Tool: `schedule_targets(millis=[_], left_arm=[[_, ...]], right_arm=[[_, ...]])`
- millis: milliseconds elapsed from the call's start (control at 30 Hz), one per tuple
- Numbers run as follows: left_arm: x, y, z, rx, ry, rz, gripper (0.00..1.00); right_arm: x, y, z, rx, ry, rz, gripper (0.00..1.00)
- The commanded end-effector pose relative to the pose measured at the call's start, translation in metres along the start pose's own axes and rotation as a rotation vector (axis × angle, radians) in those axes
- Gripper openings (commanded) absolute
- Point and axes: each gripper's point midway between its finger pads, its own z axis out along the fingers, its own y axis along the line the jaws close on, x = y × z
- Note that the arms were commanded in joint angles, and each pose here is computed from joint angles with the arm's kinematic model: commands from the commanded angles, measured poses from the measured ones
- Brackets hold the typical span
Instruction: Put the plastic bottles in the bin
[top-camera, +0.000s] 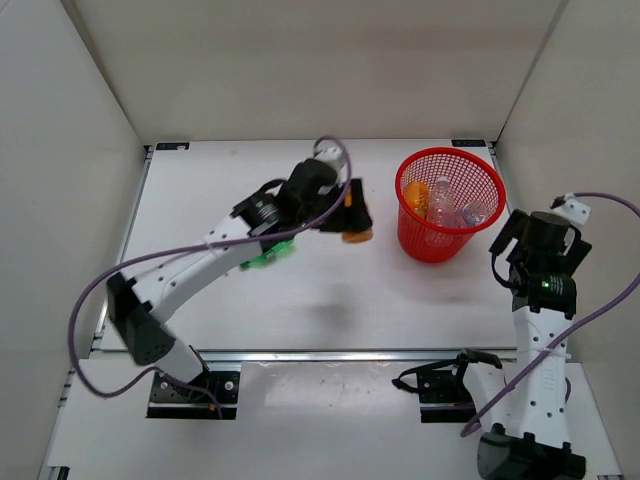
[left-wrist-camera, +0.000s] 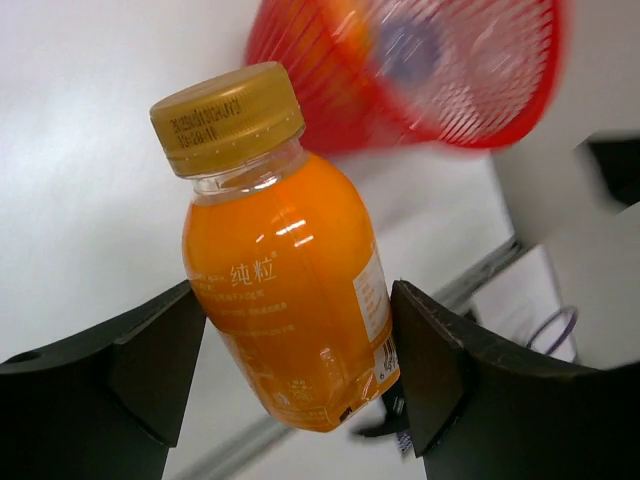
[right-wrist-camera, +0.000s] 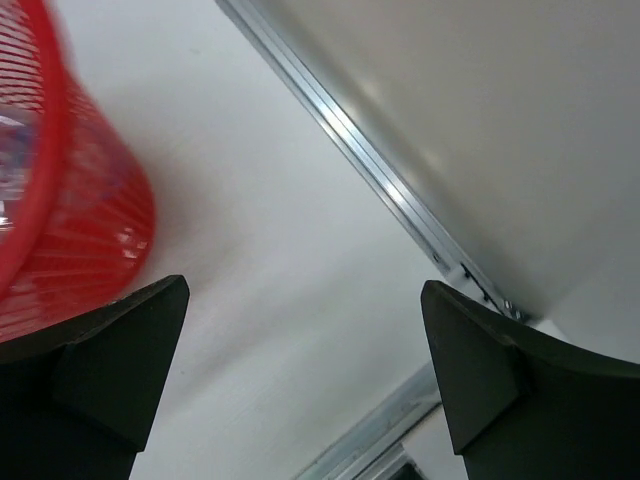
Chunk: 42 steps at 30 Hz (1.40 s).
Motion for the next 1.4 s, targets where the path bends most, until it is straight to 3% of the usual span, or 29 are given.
schedule_targets(millis=[0, 100, 133, 167, 200, 333, 367, 400, 433, 467, 533, 667, 800, 867, 900, 967, 1000, 1067, 1133, 1200, 1333, 1367], left_arm=[[-0.056, -0.054, 0.026, 0.099, -0.109, 0.175, 0.54], [-0.109, -0.124, 0.042, 0.235, -0.216, 0.241, 0.55], [-0.097, -0.126, 0.075, 0.247, -0.163, 0.228, 0.56], [-0.116, -0.143, 0.069, 0.304, -0.216, 0.218, 0.55], [-0.119, -0.146, 0.099, 0.307, -0.246, 0.197, 0.54], [-0.124, -0.158, 0.130, 0.407, -0.287, 0.118, 0.57], [-0.120, -0.162, 0.139, 0.429, -0.279, 0.104, 0.59], [-0.118, -0.163, 0.144, 0.415, -0.276, 0.114, 0.68], [-0.119, -0.166, 0.143, 0.416, -0.284, 0.116, 0.79], [-0.123, -0.169, 0.141, 0.421, -0.296, 0.134, 0.98], [-0.121, -0.170, 0.132, 0.414, -0.295, 0.149, 0.99], [-0.116, -0.165, 0.107, 0.369, -0.296, 0.215, 0.98], [-0.115, -0.148, 0.055, 0.307, -0.270, 0.277, 0.99], [-0.089, -0.121, 0.048, 0.240, -0.209, 0.302, 0.99], [-0.093, -0.116, 0.021, 0.232, -0.232, 0.314, 0.99], [-0.061, -0.059, 0.018, 0.087, -0.156, 0.311, 0.99], [-0.064, -0.047, -0.005, 0.066, -0.177, 0.282, 0.98], [-0.024, 0.026, -0.009, -0.070, -0.071, 0.209, 0.99], [-0.004, 0.076, -0.040, -0.160, -0.083, 0.122, 0.99], [0.041, 0.150, -0.053, -0.327, -0.007, 0.017, 0.98], [0.111, 0.200, -0.092, -0.404, 0.102, -0.134, 0.99], [0.127, 0.209, -0.103, -0.436, 0.104, -0.188, 0.99]], right_arm=[[0.043, -0.031, 0.005, 0.111, 0.120, 0.105, 0.99], [0.047, -0.041, -0.001, 0.166, 0.122, 0.094, 1.00], [0.047, -0.043, -0.002, 0.180, 0.117, 0.088, 0.99], [0.049, -0.045, -0.003, 0.190, 0.125, 0.083, 0.99], [0.049, -0.045, -0.003, 0.181, 0.130, 0.089, 0.99], [0.048, -0.031, -0.007, 0.102, 0.130, 0.114, 0.99], [0.048, -0.023, -0.008, 0.060, 0.134, 0.110, 0.99], [0.049, -0.022, -0.009, 0.056, 0.141, 0.123, 0.99], [0.052, -0.019, -0.011, 0.041, 0.158, 0.112, 1.00], [0.055, -0.018, -0.009, 0.039, 0.163, 0.105, 0.99], [0.056, -0.019, -0.012, 0.036, 0.169, 0.084, 1.00], [0.027, -0.017, -0.024, -0.014, 0.063, 0.001, 0.99], [0.000, -0.013, -0.041, -0.018, 0.012, -0.084, 0.99], [-0.017, -0.001, -0.054, -0.082, -0.035, -0.095, 0.99], [-0.030, 0.003, -0.061, -0.108, -0.070, -0.090, 0.99], [-0.047, 0.019, -0.068, -0.187, -0.101, -0.110, 0.99], [-0.059, 0.024, -0.075, -0.226, -0.128, -0.125, 0.99], [-0.064, 0.057, -0.073, -0.356, -0.085, -0.165, 0.99], [-0.067, 0.090, -0.075, -0.464, -0.056, -0.171, 0.99], [-0.061, 0.150, -0.091, -0.619, -0.069, -0.249, 0.99], [-0.058, 0.242, -0.139, -0.753, -0.223, -0.451, 1.00], [-0.040, 0.275, -0.142, -0.832, -0.173, -0.512, 1.00]])
